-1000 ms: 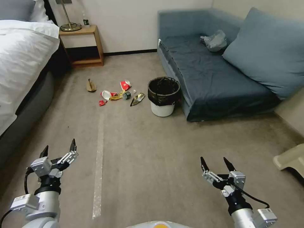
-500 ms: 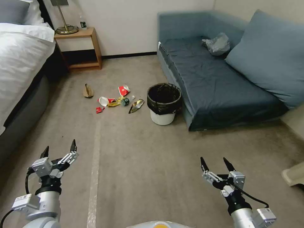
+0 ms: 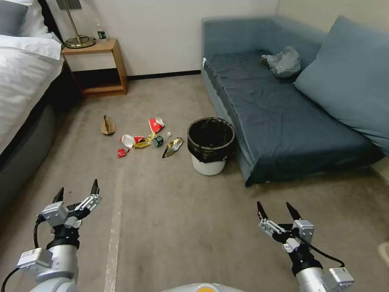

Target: Pick up the trash can from the floor.

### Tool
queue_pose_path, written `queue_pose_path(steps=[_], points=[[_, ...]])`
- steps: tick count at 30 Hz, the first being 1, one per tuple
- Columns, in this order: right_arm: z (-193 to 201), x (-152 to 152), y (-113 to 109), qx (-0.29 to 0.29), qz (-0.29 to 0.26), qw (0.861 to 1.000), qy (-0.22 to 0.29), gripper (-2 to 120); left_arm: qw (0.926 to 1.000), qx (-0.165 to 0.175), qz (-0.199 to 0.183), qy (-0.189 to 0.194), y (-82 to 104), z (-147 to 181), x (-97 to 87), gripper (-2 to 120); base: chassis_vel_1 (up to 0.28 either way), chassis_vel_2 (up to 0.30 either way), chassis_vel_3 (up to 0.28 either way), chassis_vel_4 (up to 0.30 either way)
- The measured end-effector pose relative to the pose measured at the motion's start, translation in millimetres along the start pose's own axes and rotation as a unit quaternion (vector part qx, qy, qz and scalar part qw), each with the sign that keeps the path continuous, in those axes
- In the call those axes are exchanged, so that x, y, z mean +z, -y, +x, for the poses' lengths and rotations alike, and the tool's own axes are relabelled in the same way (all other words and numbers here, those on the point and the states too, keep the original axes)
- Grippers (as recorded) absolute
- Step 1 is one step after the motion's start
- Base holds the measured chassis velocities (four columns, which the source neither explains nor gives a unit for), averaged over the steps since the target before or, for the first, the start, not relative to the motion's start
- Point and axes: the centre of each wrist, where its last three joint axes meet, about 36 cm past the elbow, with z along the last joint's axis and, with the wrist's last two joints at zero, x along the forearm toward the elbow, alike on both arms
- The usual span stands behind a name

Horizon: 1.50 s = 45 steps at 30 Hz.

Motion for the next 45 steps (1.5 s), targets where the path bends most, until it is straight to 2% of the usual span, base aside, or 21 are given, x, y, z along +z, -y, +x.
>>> queue_pose_path(steps=[26,35,45], points=[[-1.4,-1.4,1.2,-0.006,0.006,1.0,0.013,100,1.0,0.006,0.005,-0.004,2.0,-2.2,4.7,100,-0.16,0.164,0.161,-0.161],[1.2,-2.4,2.1,-0.049,0.008,0.998,0.05,100,0.9996,0.027,0.007,0.001,3.5,-2.8,5.8,100,-0.127,0.118,0.127,-0.111],[3.3,-1.8,5.3,-0.083,0.017,0.993,0.083,100,0.9986,0.052,0.005,0.007,2.4,-7.2,3.5,100,-0.011,0.002,0.002,-0.008]])
